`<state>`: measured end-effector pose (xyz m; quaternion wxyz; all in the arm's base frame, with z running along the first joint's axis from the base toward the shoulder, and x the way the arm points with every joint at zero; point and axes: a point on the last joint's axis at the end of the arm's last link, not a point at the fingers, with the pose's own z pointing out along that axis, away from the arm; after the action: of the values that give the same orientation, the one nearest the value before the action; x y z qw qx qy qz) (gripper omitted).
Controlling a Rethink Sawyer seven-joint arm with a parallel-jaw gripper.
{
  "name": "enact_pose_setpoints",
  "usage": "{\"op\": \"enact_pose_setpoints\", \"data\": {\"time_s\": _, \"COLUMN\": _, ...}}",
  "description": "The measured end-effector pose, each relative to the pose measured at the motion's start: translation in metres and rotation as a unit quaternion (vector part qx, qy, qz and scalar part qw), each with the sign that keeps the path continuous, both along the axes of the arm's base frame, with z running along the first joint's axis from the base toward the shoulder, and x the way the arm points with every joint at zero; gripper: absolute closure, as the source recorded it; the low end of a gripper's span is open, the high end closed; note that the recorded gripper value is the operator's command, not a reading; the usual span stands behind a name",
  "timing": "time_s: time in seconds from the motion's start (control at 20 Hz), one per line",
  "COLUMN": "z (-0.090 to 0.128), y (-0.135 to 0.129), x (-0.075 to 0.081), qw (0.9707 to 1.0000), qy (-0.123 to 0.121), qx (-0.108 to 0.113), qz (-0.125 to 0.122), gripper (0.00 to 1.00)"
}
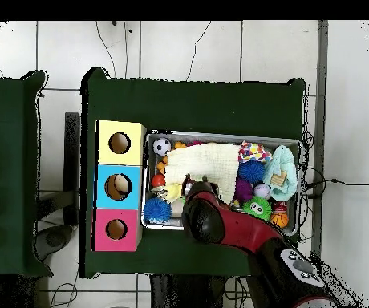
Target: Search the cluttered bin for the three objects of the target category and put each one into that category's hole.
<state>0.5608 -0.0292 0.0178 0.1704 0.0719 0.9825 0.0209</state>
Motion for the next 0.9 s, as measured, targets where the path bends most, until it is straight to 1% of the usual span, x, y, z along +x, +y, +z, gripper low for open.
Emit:
{"op": "enact_pose_setpoints", "data": {"time_s": 0.15, "z": 0.010, "y": 0.001, "x": 0.006, "qw": 1.0000, "qy": 0.001, "qx": -0.001, "qz": -0.002, "gripper": 0.00}}
{"op": "enact_pose_setpoints", "data": {"time_s": 0.2, "z": 0.018, "y": 0.003, "x": 0.009, "qw": 1.0000, "qy": 0.004, "qx": -0.001, "qz": -0.003, "gripper": 0.00}}
{"op": "enact_pose_setpoints", "data": {"time_s": 0.3, "z": 0.022, "y": 0.005, "x": 0.011, "qw": 1.0000, "qy": 0.008, "qx": -0.001, "qz": -0.004, "gripper": 0.00}}
{"op": "enact_pose_setpoints", "data": {"time_s": 0.45, "z": 0.037, "y": 0.011, "x": 0.015, "qw": 0.9997, "qy": 0.018, "qx": -0.003, "qz": -0.014, "gripper": 0.00}}
{"op": "enact_pose_setpoints", "data": {"time_s": 0.6, "z": 0.047, "y": 0.016, "x": 0.017, "qw": 0.9995, "qy": 0.021, "qx": -0.003, "qz": -0.025, "gripper": 0.00}}
{"op": "enact_pose_setpoints", "data": {"time_s": 0.75, "z": 0.057, "y": 0.022, "x": 0.021, "qw": 0.9985, "qy": 0.020, "qx": 0.000, "qz": -0.050, "gripper": 0.00}}
{"op": "enact_pose_setpoints", "data": {"time_s": 0.9, "z": 0.059, "y": 0.024, "x": 0.019, "qw": 0.9965, "qy": 0.026, "qx": 0.008, "qz": -0.079, "gripper": 0.00}}
